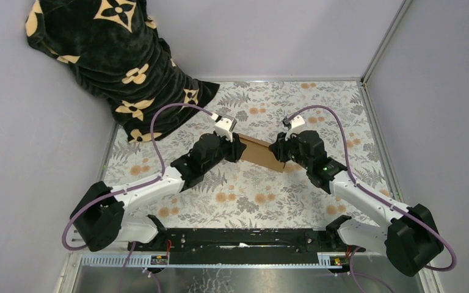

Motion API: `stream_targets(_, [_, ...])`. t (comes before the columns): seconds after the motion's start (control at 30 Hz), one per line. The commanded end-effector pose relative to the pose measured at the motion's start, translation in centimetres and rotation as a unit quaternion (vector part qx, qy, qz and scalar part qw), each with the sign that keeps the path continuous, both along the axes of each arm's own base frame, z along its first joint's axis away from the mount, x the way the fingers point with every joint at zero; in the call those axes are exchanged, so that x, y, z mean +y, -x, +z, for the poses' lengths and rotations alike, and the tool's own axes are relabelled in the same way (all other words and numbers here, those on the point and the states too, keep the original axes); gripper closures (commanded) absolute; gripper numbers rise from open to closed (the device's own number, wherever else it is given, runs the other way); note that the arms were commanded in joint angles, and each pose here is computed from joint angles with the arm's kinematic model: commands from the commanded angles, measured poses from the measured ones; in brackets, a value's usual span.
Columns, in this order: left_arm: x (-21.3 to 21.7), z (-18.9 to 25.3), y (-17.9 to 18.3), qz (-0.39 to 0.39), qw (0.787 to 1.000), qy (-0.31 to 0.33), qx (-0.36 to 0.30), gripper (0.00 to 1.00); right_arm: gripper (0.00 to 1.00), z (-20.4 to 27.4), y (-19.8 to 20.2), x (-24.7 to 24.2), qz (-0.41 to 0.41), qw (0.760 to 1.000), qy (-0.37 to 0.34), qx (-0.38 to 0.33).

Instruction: Fold the paper box

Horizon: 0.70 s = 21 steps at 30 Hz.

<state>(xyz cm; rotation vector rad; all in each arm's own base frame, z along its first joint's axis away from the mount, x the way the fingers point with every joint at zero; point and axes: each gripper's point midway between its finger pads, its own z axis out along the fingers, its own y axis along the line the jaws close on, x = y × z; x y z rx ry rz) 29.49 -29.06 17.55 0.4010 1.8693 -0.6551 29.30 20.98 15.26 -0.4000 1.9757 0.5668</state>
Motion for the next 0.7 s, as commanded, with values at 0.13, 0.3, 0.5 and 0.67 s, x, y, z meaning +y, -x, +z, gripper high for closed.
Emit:
stream_targets(0.13, [-1.2, 3.5, -3.2, 0.029, 0.997, 0.063, -0.044, 0.6, 0.75, -3.9, 1.9, -0.5, 0.004, 0.997, 0.04, 0.059])
stream_targets(0.3, [-0.5, 3.4, -4.3, 0.04, 0.995, 0.08, -0.046, 0.61, 0.75, -3.9, 1.9, -0.5, 0.004, 0.997, 0.041, 0.058])
stream_targets(0.5, [0.5, 4.1, -4.9, 0.053, 0.992, 0.094, -0.058, 0.6, 0.75, -4.0, 1.9, -0.4, 0.006, 0.997, 0.042, 0.06])
stream_targets(0.67, [0.5, 3.6, -5.4, 0.048, 0.993, 0.094, -0.054, 0.6, 0.75, -3.9, 1.9, -0.4, 0.006, 0.997, 0.043, 0.06])
